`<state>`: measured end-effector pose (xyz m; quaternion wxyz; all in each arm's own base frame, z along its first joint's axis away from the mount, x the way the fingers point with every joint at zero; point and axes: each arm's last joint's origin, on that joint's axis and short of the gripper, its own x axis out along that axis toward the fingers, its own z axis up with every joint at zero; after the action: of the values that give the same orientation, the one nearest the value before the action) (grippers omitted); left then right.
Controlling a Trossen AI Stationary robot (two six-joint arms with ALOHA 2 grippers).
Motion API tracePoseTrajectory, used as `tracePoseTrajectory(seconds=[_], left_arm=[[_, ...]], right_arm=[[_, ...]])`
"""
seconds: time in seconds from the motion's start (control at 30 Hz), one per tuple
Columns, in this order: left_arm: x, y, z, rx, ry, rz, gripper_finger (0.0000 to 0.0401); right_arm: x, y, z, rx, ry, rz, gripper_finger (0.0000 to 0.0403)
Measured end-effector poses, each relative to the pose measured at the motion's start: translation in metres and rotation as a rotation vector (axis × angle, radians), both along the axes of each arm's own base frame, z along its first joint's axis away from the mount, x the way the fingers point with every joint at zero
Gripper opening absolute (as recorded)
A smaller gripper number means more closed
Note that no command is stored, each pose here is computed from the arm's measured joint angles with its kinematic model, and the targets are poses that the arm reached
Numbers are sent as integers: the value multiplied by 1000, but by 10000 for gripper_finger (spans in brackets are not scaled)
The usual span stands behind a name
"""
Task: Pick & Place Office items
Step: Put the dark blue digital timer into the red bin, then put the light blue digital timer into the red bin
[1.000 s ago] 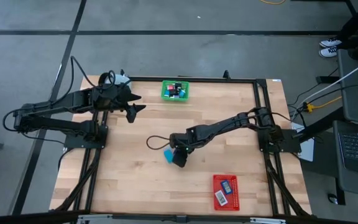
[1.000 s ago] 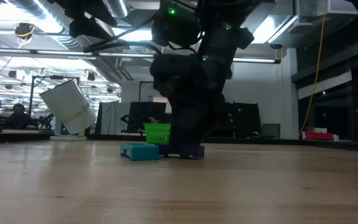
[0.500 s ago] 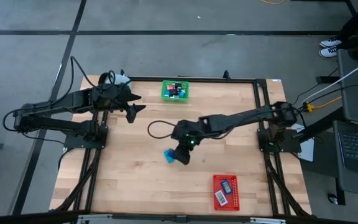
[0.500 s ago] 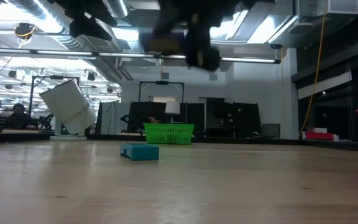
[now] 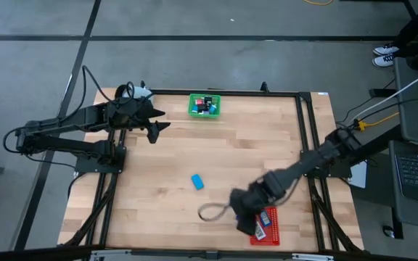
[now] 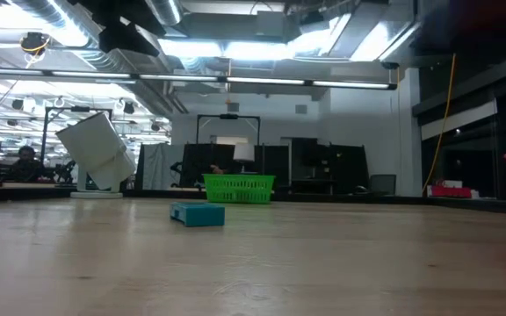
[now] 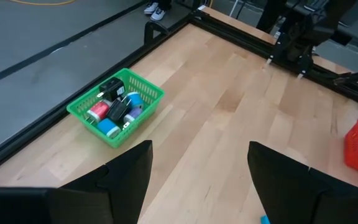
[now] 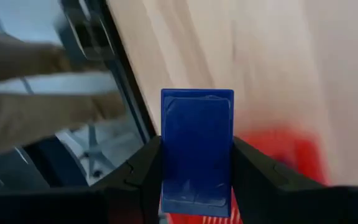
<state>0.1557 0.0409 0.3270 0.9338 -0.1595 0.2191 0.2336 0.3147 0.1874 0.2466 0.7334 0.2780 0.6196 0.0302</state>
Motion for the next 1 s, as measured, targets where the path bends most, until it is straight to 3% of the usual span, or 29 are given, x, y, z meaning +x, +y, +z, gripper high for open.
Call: tracePoseTrajectory(seconds=[0.37, 0.67, 0.73, 0.9, 1.0], left_arm=[[0, 0, 0, 0, 0, 0, 258], [0, 0, 0, 0, 0, 0, 258], [0, 0, 0, -1, 0, 0, 258], [0, 0, 0, -8, -4, 1, 258], [0, 0, 0, -17, -6, -11, 258]], right_arm=[[-50, 39, -34, -41, 223, -94, 149], [-58, 39, -47, -75, 250, -129, 149], [-58, 39, -47, -86, 243, -149, 166], [-58, 38, -47, -100, 243, -182, 260], [-58, 38, -47, -100, 245, -183, 293]])
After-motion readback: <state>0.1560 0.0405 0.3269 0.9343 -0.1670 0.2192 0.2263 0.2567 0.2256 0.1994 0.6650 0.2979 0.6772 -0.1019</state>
